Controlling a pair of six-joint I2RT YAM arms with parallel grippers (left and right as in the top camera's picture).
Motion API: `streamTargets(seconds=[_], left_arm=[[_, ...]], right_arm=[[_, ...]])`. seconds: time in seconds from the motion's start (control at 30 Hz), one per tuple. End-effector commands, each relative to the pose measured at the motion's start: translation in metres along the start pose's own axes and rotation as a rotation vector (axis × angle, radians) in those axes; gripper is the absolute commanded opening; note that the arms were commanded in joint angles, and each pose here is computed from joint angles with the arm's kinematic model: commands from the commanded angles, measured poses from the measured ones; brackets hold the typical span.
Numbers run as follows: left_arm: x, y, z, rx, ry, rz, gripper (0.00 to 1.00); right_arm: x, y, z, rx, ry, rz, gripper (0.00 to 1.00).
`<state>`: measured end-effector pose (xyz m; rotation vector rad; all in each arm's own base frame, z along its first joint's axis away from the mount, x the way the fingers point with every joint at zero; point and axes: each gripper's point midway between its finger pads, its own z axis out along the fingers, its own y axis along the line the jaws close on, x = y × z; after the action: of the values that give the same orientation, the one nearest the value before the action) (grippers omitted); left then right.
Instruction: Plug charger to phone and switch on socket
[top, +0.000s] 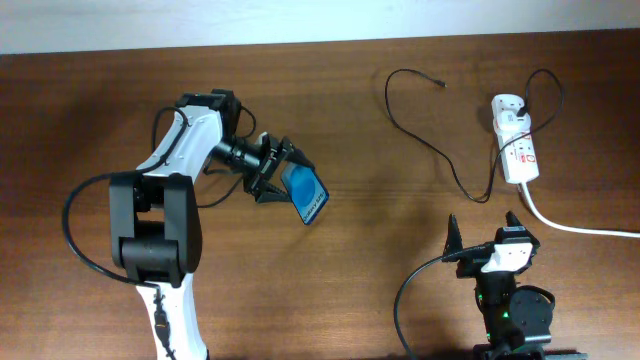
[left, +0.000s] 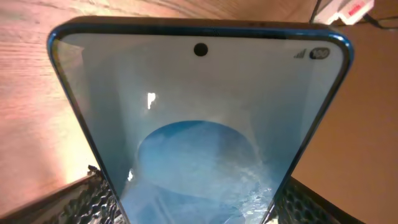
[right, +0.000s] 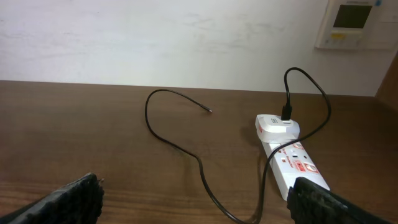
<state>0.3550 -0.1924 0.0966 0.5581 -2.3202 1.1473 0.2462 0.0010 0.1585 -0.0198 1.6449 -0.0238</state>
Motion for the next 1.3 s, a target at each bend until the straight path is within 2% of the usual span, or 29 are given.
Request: streamTargets(seconds=[0.0, 0.47, 0.5, 0.57, 0.6, 0.63, 0.67, 0.73, 0.83, 0.87, 0.9, 1.0, 1.07, 1.1, 1.2, 1.27], left_arm=[[0.008, -0.013, -0.003, 0.059, 0.034, 0.053, 0.58], [0.011, -0.010, -0.003, 0.050, 0.046, 0.042, 0.59], [0.012, -0.010, -0.003, 0.050, 0.046, 0.041, 0.59], [0.012, -0.011, -0.003, 0.052, 0.049, 0.039, 0.59], [0.012, -0.011, -0.003, 0.053, 0.049, 0.039, 0.59], [0.013, -0.013, -0.004, 0.067, 0.055, 0.038, 0.60], [0.014, -0.014, -0.004, 0.070, 0.056, 0.038, 0.59], [0.014, -0.014, -0.004, 0.073, 0.058, 0.038, 0.59], [0.016, -0.019, -0.004, 0.100, 0.071, 0.034, 0.59], [0.017, -0.019, -0.004, 0.099, 0.072, 0.034, 0.59], [0.017, -0.019, -0.004, 0.103, 0.073, 0.034, 0.59], [0.020, -0.021, -0.005, 0.113, 0.087, 0.018, 0.59], [0.021, -0.021, -0.005, 0.115, 0.090, 0.007, 0.59], [0.021, -0.021, -0.005, 0.115, 0.090, 0.007, 0.59], [0.021, -0.021, -0.005, 0.115, 0.090, 0.007, 0.60], [0.021, -0.021, -0.005, 0.115, 0.090, 0.008, 0.61]], right_arm=[[0.003, -0.002, 0.000, 0.014, 0.006, 0.007, 0.98], [0.003, -0.002, 0.000, 0.012, 0.005, 0.008, 0.98], [-0.007, 0.007, 0.000, -0.045, -0.038, 0.008, 0.98], [-0.010, 0.057, -0.010, -0.339, -0.051, 0.002, 0.98], [-0.010, 0.091, -0.027, -0.564, -0.029, 0.084, 0.98], [-0.007, 0.112, -0.041, -0.710, 0.047, 0.240, 0.98], [-0.009, 0.113, -0.042, -0.718, 0.103, 0.409, 0.98], [-0.038, 0.110, -0.044, -0.730, 0.029, 0.528, 0.98], [-0.052, 0.098, -0.037, -0.668, 0.012, 0.711, 0.98], [-0.043, 0.095, -0.032, -0.638, 0.086, 0.845, 0.98], [-0.039, 0.096, -0.030, -0.626, 0.129, 0.903, 0.98], [-0.032, 0.092, -0.022, -0.508, 0.313, 0.966, 0.98], [-0.031, 0.083, -0.015, -0.369, 0.451, 0.951, 0.98], [-0.040, 0.089, -0.012, -0.366, 0.548, 0.940, 0.98], [-0.075, 0.132, -0.009, -0.651, 0.599, 0.925, 0.98], [-0.067, 0.143, 0.015, -0.662, 0.560, 0.792, 0.99]])
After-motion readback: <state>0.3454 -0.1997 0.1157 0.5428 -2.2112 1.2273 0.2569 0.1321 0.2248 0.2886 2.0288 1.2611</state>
